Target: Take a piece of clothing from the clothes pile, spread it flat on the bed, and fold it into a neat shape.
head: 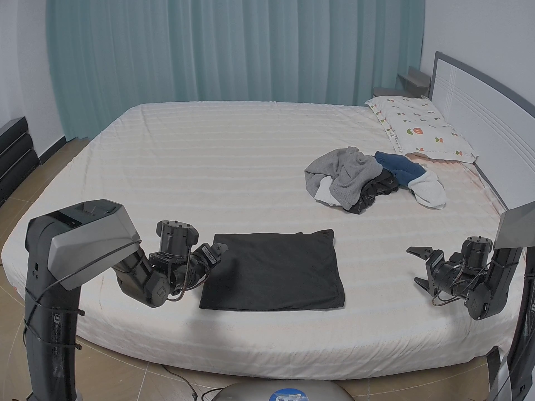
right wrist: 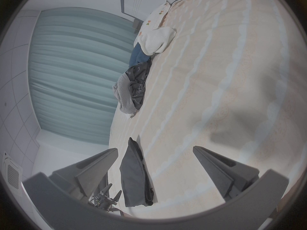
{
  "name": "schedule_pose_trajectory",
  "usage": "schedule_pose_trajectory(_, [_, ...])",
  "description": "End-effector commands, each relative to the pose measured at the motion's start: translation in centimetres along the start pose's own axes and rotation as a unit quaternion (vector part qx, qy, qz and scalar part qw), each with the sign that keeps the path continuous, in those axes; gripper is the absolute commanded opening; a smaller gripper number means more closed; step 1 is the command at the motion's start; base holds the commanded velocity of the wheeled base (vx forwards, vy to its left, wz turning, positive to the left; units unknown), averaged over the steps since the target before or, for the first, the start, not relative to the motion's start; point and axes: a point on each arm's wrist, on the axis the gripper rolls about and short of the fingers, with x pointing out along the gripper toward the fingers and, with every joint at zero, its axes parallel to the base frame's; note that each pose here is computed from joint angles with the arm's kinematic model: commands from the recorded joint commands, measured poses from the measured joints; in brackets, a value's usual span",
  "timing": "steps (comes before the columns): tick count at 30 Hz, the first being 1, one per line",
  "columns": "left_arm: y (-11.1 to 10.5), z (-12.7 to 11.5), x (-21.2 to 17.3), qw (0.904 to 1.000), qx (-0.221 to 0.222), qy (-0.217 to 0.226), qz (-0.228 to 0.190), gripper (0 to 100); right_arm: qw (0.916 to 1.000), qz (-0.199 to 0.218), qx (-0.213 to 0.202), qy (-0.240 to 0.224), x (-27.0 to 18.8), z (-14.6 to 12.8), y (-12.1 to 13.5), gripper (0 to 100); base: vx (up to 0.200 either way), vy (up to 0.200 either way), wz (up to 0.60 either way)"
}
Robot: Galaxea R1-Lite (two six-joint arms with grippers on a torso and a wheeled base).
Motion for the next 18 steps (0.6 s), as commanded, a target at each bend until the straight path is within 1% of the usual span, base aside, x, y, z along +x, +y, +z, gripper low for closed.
schedule_pose_trajectory(1, [0.64, -0.91, 2.28, 0.9997, 0.011, -0.012, 0.017, 100, 1.0, -0.002, 0.001, 0.001, 0.14, -0.08, -0.15, 100, 0.0, 0.0, 0.0])
schedule_pose_trajectory(17, [0.43, -1.09, 2.37, 0.9999, 0.006, -0.01, 0.012, 100, 1.0, -0.002, -0.001, 0.003, 0.17, -0.14, -0.17, 100, 0.0, 0.0, 0.0])
schedule_pose_trajectory(18, [0.43, -1.09, 2.37, 0.9999, 0.006, -0.01, 0.012, 0, 1.0, -0.001, -0.001, 0.002, 0.16, -0.12, -0.13, 100, 0.0, 0.0, 0.0])
